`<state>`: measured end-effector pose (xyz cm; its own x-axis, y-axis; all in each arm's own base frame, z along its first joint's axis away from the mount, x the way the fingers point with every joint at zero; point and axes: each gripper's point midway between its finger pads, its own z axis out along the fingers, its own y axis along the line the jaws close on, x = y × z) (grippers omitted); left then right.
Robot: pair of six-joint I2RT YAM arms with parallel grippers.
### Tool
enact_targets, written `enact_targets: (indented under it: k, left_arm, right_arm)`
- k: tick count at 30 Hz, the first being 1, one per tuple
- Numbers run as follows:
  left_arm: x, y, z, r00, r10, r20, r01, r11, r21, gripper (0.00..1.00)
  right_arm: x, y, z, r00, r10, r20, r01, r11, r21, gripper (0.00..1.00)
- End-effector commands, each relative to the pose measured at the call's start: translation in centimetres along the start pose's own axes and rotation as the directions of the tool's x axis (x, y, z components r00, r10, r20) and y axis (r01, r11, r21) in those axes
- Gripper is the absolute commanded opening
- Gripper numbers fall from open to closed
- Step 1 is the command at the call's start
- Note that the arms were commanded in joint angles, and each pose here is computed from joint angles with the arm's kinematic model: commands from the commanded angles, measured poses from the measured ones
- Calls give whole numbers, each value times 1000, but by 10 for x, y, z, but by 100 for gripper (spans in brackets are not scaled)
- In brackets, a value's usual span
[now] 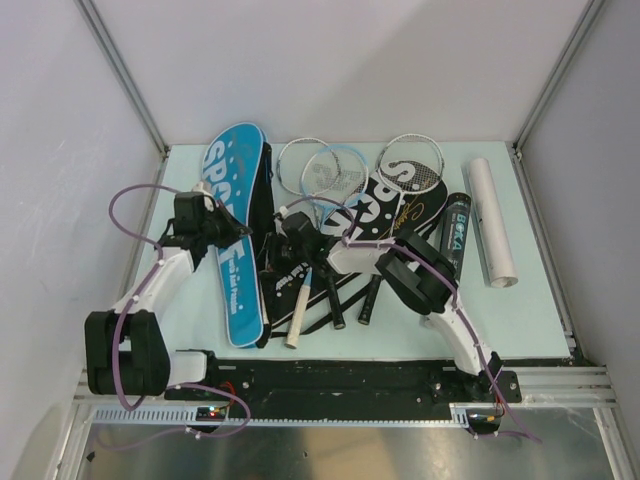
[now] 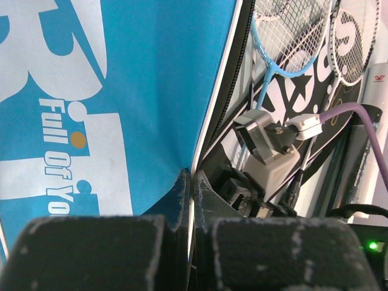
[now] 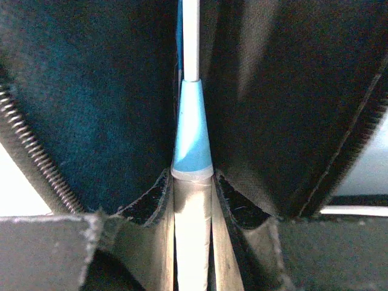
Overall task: Pack up the badminton gear
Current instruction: Place the racket in the racket bag.
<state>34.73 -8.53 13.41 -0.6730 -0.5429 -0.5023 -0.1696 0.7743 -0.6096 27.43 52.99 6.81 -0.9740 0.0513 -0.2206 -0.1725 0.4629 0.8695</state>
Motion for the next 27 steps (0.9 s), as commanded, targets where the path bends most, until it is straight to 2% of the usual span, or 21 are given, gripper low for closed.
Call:
enact_targets:
  k: [1,8,11,14,16,20,25,27]
  left_arm:
    - [-1,-24,-11,996,-84,27,81,991,110,0]
    - [4,-18,-6,988,-151,42,145,981,129,0]
    - [1,-12,-4,988,-141,55,134,985,113,0]
    - [-4,-2,-3,989,-125,73,119,989,84,0]
    - [-10,7,-3,989,-113,93,108,993,57,6]
    - [-15,16,-3,990,-88,107,86,996,23,17]
    - [-18,21,-1,994,-53,98,53,999,0,52]
    - [-20,25,-3,994,-29,103,31,999,-26,59]
  right_arm:
    - [-40,6,14,985,-10,171,4,999,32,0]
    - [-33,-1,31,985,-12,172,1,998,66,1]
    - [-31,1,29,985,-38,166,25,997,80,9]
    - [-32,4,19,985,-66,161,52,995,90,25]
    - [-34,6,9,984,-79,162,64,993,97,35]
    - [-37,2,-15,982,-79,169,62,993,102,45]
    - [-36,1,-43,981,-101,163,85,991,103,56]
    - [-35,2,-52,980,-125,155,108,988,112,60]
